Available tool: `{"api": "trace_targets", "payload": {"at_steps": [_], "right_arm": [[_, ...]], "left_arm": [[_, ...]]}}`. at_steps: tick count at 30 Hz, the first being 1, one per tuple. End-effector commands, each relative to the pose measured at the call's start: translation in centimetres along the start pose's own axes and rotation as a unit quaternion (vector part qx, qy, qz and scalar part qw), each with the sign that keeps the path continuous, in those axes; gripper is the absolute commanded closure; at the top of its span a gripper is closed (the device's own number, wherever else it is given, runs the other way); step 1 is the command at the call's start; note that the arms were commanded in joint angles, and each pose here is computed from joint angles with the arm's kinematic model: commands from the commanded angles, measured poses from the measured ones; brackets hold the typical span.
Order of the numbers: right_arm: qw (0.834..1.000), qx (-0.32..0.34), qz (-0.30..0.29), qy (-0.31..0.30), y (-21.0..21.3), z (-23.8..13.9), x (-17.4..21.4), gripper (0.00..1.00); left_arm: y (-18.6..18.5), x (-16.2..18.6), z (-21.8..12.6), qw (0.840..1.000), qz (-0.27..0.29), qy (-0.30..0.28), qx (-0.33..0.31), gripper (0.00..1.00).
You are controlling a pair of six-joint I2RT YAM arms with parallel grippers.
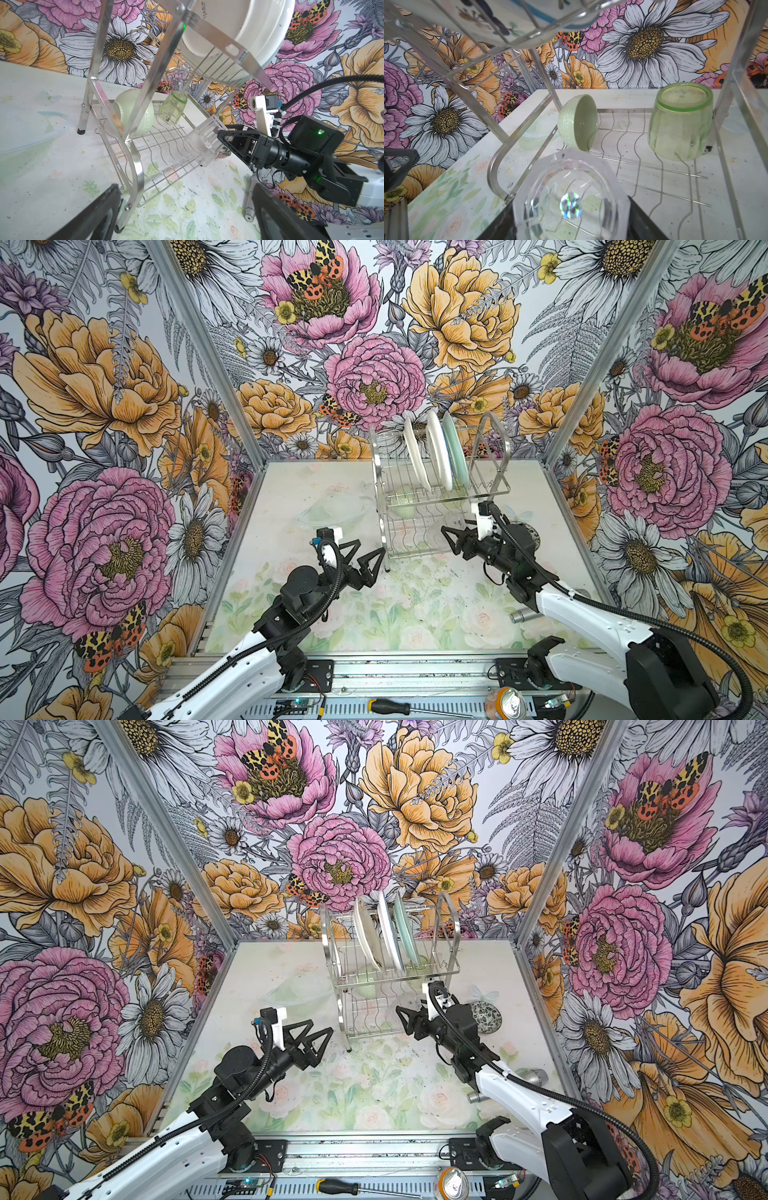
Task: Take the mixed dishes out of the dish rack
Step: 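Lift the clear cup out with the right gripper while the left gripper approaches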
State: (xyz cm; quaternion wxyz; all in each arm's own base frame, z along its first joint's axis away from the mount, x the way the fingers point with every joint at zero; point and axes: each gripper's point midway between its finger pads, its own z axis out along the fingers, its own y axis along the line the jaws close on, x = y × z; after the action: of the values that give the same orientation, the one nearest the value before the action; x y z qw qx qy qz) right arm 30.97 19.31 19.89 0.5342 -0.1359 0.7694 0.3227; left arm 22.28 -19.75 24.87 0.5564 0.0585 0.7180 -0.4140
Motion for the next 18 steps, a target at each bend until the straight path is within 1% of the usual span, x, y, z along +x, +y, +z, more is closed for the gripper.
{"api": "trace_targets", "payload": {"at_steps": [1,7,10,18], "right_arm": [[0.999,-0.041,0.012,-0.033,1.7,-1.2,-1.4,0.42],[0.995,-0.070,0.044,-0.059,3.1,-3.2,-1.7,0.42],[0.991,-0.079,0.062,-0.083,3.6,-4.2,-2.5,0.43],[0.975,-0.126,0.120,-0.138,5.5,-6.8,-4.2,0.45]], "left_arm": [[-1.0,-1.1,0.0,1.000,-0.012,-0.015,-0.002,0.01],[-2.3,-0.6,0.3,0.999,-0.040,-0.011,0.013,0.01],[-2.9,-0.1,0.6,0.998,-0.062,-0.007,0.021,0.01],[-4.3,0.7,1.3,0.990,-0.132,-0.002,0.051,0.04]]}}
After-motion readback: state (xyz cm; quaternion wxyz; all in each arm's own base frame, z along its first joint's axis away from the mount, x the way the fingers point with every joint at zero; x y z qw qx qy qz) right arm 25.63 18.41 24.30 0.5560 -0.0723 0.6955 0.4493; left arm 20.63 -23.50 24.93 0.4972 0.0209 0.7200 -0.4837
